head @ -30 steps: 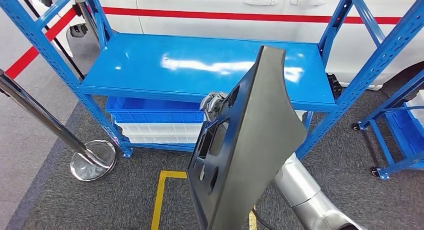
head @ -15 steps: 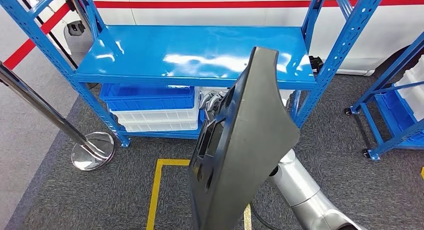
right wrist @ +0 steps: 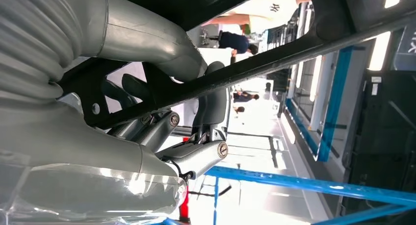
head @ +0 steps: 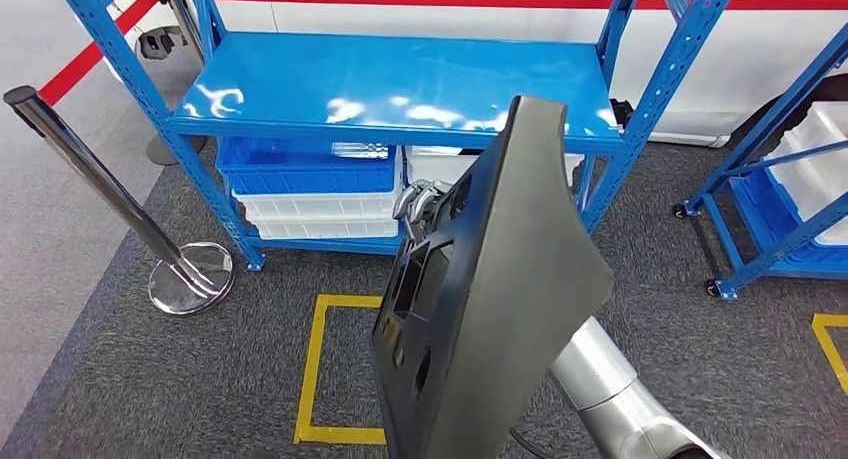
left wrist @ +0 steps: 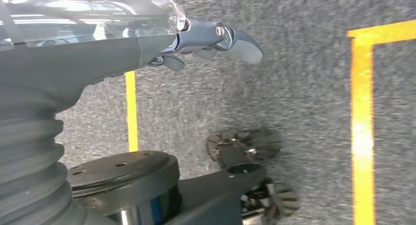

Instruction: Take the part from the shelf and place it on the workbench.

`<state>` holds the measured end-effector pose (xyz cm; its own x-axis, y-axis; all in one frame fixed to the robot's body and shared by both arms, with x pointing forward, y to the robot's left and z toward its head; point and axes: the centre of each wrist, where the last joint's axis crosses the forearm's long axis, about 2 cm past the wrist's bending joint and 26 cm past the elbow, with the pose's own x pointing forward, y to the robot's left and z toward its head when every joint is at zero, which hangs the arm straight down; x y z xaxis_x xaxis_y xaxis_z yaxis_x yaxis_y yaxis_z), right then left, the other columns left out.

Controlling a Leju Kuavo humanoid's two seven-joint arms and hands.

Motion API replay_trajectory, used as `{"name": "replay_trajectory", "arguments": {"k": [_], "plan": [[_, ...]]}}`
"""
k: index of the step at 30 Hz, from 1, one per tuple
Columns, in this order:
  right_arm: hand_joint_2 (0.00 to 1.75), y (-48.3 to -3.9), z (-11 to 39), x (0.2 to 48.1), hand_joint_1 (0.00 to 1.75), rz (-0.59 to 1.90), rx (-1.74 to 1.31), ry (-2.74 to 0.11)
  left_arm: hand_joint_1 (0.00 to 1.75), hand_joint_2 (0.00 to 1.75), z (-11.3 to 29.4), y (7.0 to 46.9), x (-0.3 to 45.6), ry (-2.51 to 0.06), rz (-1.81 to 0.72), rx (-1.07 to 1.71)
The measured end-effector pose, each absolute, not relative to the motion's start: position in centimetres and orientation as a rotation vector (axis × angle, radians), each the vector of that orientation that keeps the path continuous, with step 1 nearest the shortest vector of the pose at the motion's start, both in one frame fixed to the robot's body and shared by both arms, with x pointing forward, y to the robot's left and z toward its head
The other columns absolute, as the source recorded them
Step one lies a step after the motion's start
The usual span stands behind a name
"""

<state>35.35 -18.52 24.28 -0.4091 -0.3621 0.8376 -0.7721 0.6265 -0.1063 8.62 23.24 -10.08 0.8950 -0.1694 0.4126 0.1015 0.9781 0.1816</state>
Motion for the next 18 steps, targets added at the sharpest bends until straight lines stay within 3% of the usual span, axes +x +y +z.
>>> {"name": "replay_trajectory", "arguments": {"k": [18], "plan": [[1.75, -18.56, 24.6, 35.51, 1.75, 0.616, 0.894, -2.028, 0.0, 1.75, -10.13, 23.14, 8.31, -0.435, -0.142, 0.157]]}}
